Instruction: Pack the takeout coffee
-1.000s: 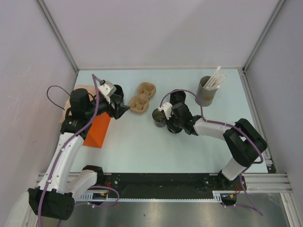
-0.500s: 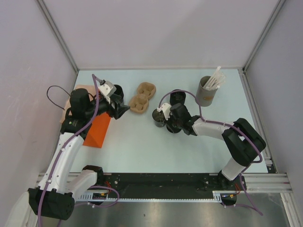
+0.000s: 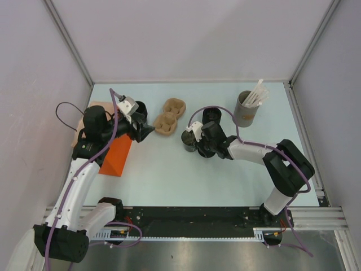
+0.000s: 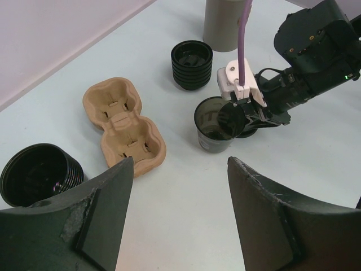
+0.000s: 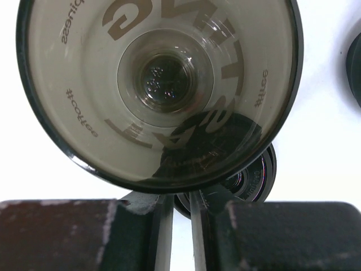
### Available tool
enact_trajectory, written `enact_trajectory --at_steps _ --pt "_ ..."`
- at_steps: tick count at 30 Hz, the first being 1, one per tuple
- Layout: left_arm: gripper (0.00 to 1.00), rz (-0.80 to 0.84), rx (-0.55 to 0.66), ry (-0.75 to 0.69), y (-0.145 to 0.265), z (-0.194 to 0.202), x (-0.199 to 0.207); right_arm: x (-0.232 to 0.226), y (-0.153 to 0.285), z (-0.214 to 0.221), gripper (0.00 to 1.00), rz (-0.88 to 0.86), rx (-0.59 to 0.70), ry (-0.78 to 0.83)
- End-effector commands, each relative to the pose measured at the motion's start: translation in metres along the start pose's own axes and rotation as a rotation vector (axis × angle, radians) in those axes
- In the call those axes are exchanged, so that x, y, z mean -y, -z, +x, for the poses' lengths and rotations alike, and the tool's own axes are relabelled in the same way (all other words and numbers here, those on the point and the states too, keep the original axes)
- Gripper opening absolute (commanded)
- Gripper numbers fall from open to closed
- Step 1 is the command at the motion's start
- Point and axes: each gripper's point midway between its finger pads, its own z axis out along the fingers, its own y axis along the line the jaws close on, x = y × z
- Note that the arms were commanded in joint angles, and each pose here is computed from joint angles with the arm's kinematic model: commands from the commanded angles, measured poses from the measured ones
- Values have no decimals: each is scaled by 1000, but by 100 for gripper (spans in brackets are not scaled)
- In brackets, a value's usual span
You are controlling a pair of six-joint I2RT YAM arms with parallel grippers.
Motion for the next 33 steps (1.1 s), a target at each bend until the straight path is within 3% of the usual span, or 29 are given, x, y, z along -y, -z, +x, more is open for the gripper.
enact_trajectory --at_steps 1,12,19,26,33 --pt "73 6 37 -27 2 -10 0 2 -2 -8 21 14 3 -19" --pt "73 10 39 -28 3 -10 1 -2 -5 -5 23 2 -22 -21" --pt "73 11 40 -30 3 -11 2 3 1 -2 4 8 -39 -8" --pt "73 15 39 -28 2 -10 1 21 31 -5 0 -16 -34 -33" --pt "73 10 41 -30 3 -11 2 17 80 -28 0 -30 18 41"
